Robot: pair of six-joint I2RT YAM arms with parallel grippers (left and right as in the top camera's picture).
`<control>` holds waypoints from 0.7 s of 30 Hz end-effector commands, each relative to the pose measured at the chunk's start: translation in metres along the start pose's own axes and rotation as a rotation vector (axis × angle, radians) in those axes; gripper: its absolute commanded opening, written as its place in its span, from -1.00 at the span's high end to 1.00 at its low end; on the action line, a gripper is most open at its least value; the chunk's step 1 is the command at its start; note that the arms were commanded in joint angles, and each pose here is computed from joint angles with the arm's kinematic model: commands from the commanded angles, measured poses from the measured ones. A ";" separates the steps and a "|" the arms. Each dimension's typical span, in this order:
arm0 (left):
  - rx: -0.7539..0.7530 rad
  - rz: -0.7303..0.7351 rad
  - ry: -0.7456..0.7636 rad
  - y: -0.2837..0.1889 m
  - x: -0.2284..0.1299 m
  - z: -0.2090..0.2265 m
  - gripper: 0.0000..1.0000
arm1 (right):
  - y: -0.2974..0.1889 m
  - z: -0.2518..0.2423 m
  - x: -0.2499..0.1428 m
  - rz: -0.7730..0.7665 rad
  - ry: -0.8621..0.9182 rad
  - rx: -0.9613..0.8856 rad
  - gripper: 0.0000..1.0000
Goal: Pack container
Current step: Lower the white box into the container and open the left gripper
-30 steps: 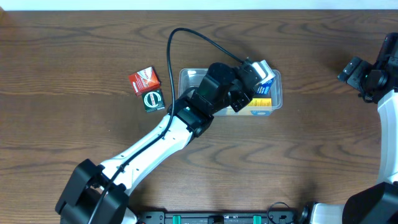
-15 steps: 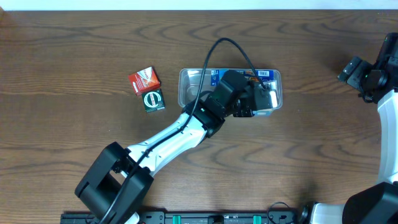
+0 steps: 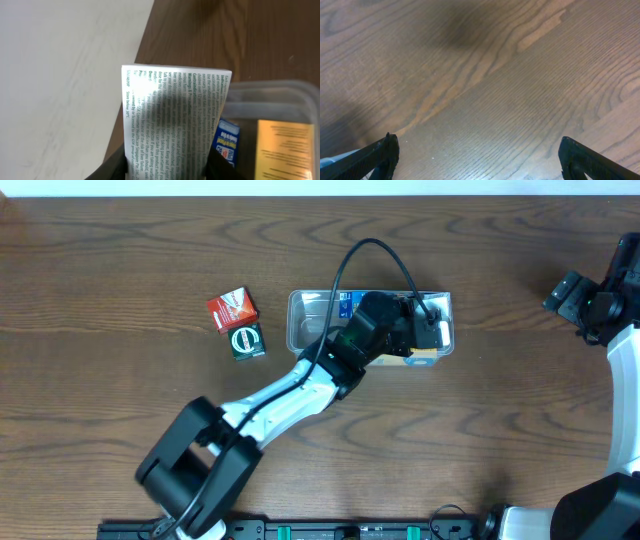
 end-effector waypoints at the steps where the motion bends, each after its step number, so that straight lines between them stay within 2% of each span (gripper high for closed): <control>1: 0.064 0.037 0.032 0.011 -0.008 0.009 0.51 | -0.002 -0.003 0.003 -0.009 0.019 -0.008 -0.99; 10: 0.072 0.057 0.073 0.014 -0.014 0.008 0.48 | -0.002 -0.003 0.003 -0.009 0.019 -0.007 -0.98; 12: 0.072 0.057 0.072 0.014 -0.014 0.008 0.28 | -0.002 -0.003 0.003 -0.009 0.019 -0.008 -0.99; 21: 0.071 0.057 0.072 0.014 -0.014 0.008 -0.20 | -0.002 -0.003 0.003 -0.009 0.019 -0.008 -0.98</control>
Point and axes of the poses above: each gripper's point midway between its finger pads, its own y axis out along the fingers, its own z axis along the line the jaws close on, x = y × z, the point moved 1 cm from there along -y, back along the fingers, and after that the axes turned 1 degree about y, right-handed, at the moved point
